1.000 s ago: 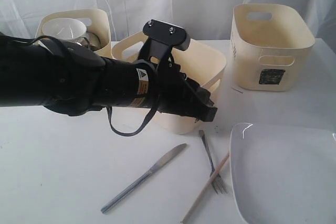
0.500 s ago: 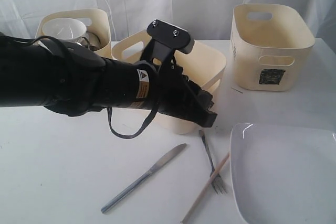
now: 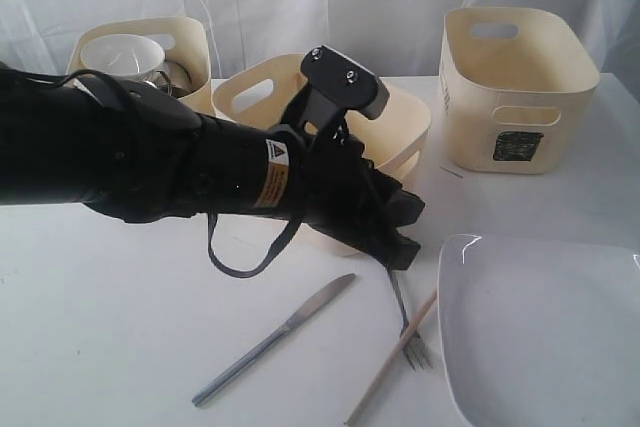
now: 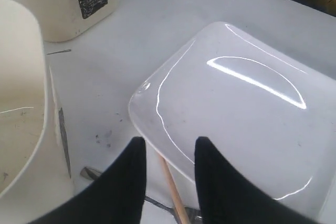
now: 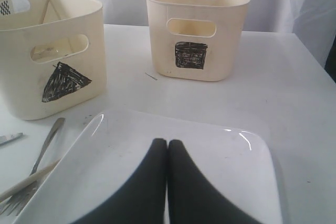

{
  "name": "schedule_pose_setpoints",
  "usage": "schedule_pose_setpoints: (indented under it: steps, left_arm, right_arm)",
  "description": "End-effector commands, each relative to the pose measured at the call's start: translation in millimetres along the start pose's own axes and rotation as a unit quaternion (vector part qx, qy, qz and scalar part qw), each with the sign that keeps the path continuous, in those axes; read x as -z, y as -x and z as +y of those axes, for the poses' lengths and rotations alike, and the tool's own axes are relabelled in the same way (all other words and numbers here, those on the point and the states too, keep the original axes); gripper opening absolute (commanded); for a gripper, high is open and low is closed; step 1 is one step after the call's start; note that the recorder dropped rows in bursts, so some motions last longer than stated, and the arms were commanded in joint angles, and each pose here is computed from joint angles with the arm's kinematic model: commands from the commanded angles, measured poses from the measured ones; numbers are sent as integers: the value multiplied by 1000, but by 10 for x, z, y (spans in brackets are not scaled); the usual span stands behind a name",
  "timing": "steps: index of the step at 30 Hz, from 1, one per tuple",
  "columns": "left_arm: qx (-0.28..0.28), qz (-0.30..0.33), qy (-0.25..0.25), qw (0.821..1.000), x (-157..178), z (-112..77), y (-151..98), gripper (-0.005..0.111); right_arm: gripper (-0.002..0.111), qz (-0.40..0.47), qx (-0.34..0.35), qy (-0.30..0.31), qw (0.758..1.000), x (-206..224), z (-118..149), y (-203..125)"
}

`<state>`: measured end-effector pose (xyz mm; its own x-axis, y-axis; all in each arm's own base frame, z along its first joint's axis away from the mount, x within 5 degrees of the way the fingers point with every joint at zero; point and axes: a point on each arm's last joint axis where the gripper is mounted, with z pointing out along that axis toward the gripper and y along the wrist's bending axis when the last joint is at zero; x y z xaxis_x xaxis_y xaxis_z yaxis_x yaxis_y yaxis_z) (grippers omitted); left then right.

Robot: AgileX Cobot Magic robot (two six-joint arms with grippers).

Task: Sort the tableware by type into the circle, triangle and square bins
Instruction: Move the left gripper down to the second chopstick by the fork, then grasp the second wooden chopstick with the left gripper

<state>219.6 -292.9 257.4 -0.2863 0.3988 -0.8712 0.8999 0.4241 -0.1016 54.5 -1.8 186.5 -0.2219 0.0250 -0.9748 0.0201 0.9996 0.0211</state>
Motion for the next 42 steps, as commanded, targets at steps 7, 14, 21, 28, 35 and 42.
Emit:
schedule_pose_setpoints:
  steps: [7,14,21,28,35,42]
  left_arm:
    - [-61,2,-1,998,-55,-344,1,37]
    - [-93,1,-22,995,-55,-469,6,37]
    - [-45,0,-3,999,-53,-414,11,37]
    - [-15,-4,39,999,-50,-339,21,37]
    - [-56,31,69,996,-72,-411,-177,37]
    - [-73,196,42,977,22,-486,-342,37]
  right_arm:
    - [0,-7,4,4,1000,0,4,-2]
    - [0,-7,4,4,1000,0,4,-2]
    - [0,-7,4,4,1000,0,4,-2]
    - [0,-7,4,4,1000,0,4,-2]
    - [0,-7,4,4,1000,0,4,-2]
    - [0,-7,4,4,1000,0,4,-2]
